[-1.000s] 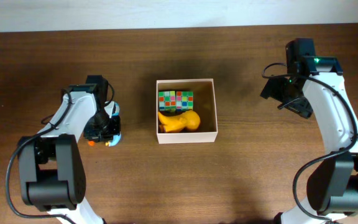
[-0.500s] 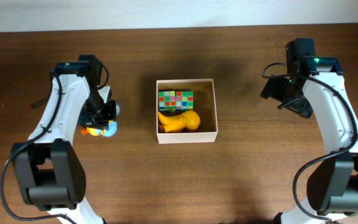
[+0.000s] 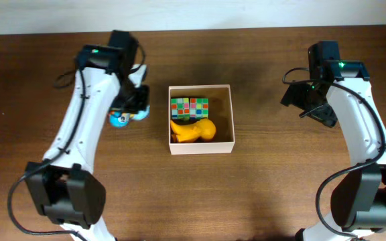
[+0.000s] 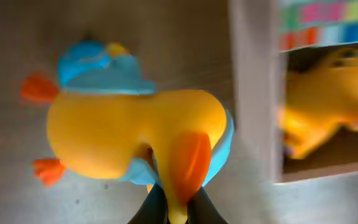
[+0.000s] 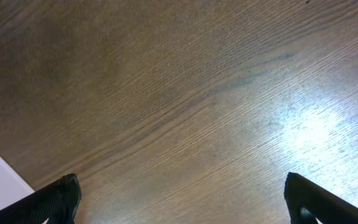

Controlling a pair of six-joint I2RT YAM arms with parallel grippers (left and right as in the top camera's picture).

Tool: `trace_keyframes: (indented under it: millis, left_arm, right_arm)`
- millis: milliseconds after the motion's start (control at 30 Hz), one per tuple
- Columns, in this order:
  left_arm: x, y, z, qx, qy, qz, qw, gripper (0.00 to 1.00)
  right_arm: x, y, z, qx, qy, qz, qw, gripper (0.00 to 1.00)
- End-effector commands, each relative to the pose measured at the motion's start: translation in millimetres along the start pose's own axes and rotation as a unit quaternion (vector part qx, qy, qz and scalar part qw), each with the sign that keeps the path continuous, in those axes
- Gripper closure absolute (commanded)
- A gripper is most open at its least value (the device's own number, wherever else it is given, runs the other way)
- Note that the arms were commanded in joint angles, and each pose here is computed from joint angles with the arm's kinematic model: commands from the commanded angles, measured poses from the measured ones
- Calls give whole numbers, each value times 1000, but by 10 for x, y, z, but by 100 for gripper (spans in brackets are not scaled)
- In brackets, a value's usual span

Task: Pack container
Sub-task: 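Carry the duck right and lower it into the box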

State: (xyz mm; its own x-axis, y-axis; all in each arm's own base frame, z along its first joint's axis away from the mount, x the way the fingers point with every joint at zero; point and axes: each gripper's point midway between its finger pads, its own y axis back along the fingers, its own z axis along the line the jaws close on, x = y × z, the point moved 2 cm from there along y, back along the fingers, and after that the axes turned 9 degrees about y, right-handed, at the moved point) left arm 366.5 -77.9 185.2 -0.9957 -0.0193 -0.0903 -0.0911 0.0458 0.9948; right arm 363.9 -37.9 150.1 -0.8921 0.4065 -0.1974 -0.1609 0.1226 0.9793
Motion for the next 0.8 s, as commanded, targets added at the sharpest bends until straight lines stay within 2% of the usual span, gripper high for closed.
trace_keyframes:
  millis: [0,167,500,767]
  left_arm:
    - [-53,198,-392,20,-40,-33,998,92]
    - [58,263,-821,32,-68,-42,996,92]
    - [230,303,-1604,77,-58,-77,992,91]
    - [305,261,-1958,87,-25,-105,990,91]
  right_arm:
    - [-12,26,-20,0,-3,-5,1000,1]
    - [-12,26,-20,0,-3,-5,1000,1]
    - [-12,26,-20,0,-3,-5,1000,1]
    - [-12,26,-20,0,-3,-5,1000,1]
